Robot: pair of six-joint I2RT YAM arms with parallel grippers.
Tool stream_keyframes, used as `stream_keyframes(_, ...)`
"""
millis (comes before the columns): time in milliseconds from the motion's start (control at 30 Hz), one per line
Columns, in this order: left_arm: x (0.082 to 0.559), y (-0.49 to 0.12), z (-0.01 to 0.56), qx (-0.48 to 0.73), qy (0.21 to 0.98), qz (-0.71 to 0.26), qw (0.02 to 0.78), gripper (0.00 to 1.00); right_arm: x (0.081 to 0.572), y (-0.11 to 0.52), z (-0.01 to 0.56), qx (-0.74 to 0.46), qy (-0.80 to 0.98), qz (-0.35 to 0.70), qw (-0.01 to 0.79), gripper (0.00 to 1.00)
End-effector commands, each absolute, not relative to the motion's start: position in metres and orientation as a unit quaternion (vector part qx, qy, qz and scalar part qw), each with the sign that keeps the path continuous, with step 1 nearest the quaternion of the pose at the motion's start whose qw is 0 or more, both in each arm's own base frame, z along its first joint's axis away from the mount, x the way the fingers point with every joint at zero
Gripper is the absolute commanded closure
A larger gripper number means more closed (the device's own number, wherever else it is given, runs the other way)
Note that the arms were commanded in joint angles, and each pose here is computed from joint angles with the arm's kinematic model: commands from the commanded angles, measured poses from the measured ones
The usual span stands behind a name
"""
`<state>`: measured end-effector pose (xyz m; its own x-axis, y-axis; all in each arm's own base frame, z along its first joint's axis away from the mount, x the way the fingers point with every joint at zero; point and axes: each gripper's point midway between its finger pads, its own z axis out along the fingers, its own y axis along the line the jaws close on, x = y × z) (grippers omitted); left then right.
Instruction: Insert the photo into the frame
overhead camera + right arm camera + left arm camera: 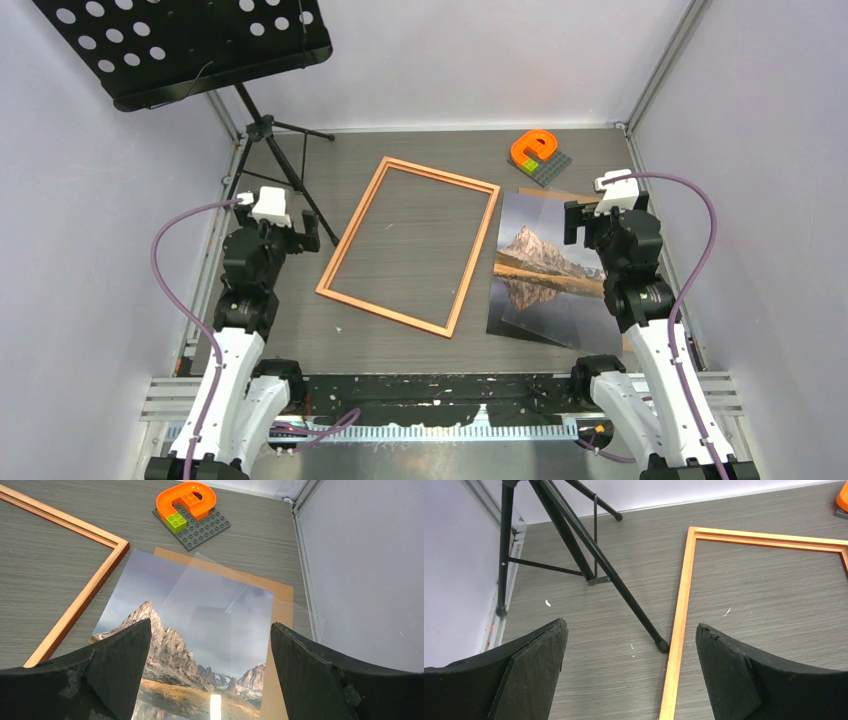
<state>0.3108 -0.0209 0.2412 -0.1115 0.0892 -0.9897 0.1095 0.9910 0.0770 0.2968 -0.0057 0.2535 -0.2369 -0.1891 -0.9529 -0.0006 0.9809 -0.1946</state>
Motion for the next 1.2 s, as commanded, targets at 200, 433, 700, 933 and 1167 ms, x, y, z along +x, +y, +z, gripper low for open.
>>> stream_keyframes(200,0.308,-0.026,0.259,0.093,0.742,-0.012,0.664,0.01,0.297,-0.003,0.268,-0.062,0.767,-0.069,0.635,0.05)
stream_keyframes(433,0.301,-0.036,0.257,0.126,0.764,-0.03,0.632,0.01,0.296,-0.009,0.264,-0.045,0.777,-0.076,0.624,0.05)
stream_keyframes(700,0.285,-0.081,0.261,0.199,0.766,-0.102,0.602,0.01,0.288,-0.048,0.264,0.013,0.788,-0.125,0.603,0.05)
stream_keyframes(933,0.288,-0.132,0.251,0.271,0.771,-0.125,0.562,0.01,0.277,-0.089,0.237,0.023,0.823,-0.165,0.542,0.05)
stream_keyframes(1167,0.289,-0.203,0.239,0.329,0.77,-0.196,0.51,0.01,0.269,-0.131,0.198,0.026,0.862,-0.179,0.473,0.05)
